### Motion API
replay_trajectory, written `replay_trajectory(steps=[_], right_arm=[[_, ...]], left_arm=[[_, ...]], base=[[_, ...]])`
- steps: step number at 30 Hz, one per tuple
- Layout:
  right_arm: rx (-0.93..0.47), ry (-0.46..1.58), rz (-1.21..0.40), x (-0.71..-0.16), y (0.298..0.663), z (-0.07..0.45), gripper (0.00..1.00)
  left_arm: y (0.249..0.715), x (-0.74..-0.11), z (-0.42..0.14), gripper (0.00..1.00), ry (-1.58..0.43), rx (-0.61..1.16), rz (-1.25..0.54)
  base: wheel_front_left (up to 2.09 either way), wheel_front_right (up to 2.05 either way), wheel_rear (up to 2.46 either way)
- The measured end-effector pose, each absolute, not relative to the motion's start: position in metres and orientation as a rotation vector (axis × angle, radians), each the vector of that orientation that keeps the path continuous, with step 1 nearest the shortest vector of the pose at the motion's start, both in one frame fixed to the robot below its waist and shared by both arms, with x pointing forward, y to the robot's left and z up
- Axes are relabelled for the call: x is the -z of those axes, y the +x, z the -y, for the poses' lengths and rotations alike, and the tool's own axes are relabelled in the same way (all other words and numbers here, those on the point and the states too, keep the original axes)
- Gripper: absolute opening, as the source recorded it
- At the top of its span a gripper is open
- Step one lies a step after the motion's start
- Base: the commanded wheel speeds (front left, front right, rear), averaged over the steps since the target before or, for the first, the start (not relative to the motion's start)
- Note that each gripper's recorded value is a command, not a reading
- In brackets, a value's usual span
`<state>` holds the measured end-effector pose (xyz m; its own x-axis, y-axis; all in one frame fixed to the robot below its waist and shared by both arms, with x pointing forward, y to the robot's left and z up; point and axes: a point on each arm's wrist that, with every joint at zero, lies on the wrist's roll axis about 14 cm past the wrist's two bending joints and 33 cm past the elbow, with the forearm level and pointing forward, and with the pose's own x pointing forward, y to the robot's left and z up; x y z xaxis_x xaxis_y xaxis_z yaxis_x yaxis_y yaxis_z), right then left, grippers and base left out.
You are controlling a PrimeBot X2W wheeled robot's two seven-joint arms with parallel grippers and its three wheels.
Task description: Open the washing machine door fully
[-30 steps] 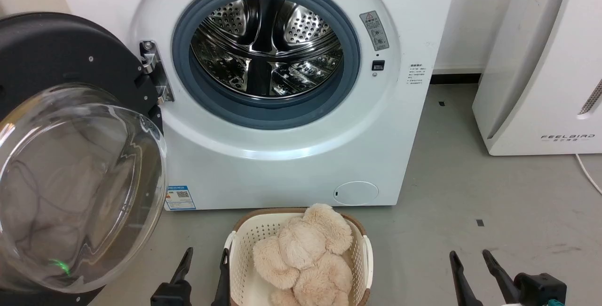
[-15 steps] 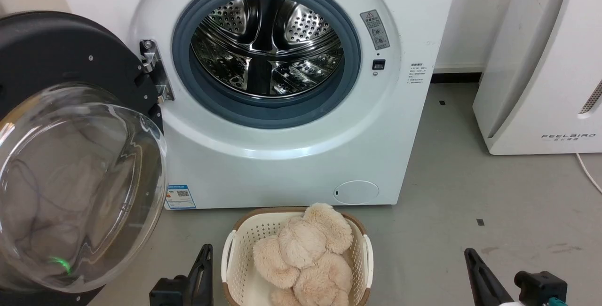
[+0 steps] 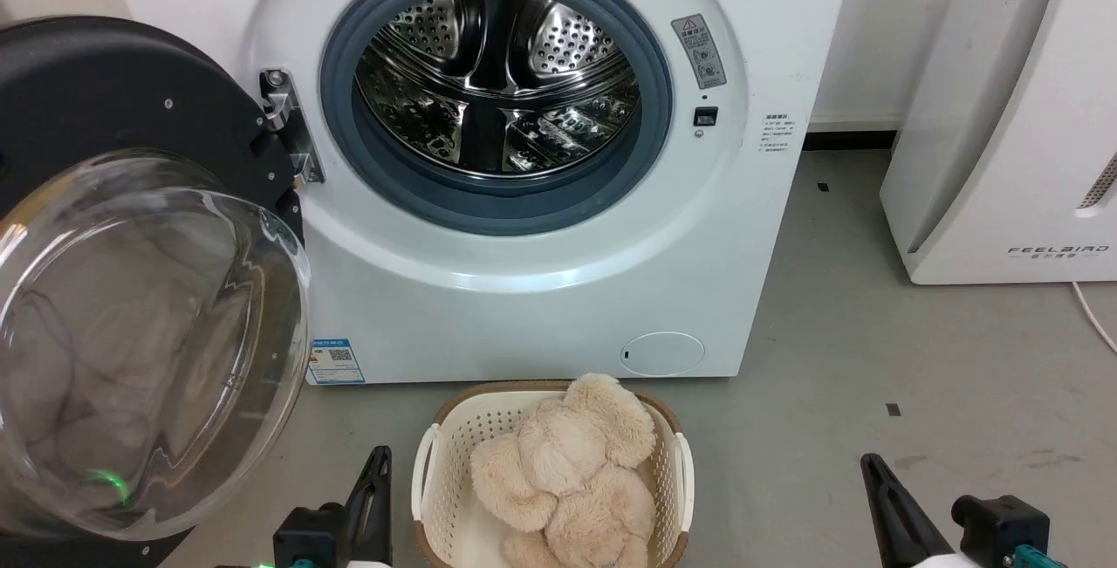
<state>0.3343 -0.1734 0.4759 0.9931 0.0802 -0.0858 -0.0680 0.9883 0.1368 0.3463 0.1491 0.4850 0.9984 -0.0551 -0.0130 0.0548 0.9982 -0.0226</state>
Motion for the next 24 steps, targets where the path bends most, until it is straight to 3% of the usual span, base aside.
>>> replay_trajectory(steps=[24], right_arm=[[-0.092, 0.095, -0.074, -0.486, 0.343, 0.170, 0.00]], left_arm=[[0.351, -0.491, -0.156, 0.00, -0.011, 0.041, -0.019]], base=[[0.00, 0.00, 0.00]])
